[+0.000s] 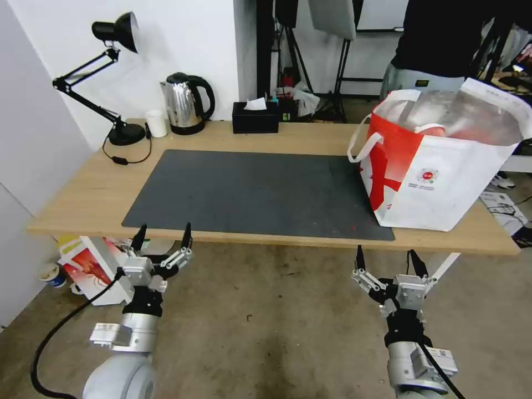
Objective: Pick up the trash from the table and place it into the takeout bag.
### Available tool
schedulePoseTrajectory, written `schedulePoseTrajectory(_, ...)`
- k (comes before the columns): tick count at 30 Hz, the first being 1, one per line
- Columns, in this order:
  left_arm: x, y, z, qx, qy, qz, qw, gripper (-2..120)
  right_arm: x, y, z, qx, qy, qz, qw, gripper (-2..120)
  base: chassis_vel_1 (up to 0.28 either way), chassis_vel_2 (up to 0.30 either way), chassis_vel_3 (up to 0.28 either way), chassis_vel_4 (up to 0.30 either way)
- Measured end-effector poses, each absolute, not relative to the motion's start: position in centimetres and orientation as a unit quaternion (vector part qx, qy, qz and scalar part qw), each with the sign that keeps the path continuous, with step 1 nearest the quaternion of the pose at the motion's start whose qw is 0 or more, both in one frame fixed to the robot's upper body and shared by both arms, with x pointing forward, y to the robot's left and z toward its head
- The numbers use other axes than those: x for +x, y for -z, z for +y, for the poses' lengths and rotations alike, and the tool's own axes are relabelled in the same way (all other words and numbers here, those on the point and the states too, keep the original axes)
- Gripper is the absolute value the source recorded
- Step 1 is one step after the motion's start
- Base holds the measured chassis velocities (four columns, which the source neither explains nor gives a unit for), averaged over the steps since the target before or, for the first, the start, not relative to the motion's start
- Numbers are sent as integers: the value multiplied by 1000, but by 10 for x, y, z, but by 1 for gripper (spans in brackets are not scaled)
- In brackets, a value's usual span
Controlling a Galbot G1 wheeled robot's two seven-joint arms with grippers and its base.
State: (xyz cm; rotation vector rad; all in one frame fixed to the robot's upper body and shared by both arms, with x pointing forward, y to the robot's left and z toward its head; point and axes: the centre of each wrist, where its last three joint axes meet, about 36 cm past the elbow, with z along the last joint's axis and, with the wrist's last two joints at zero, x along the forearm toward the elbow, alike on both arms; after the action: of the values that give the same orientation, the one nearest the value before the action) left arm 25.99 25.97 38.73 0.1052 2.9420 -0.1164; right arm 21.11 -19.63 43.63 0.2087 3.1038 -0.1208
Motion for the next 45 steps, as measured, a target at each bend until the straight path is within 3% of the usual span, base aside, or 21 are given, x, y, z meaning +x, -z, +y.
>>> schedulePoseTrajectory(25,238,-365,267,31,37,997,52,100,211,-436,-196,67,39,997,14,100,0,0,0,0)
schedulePoseTrajectory(45,247,-367,268,31,40,996,69,100,211,-436,-196,67,39,997,14,100,0,0,0,0)
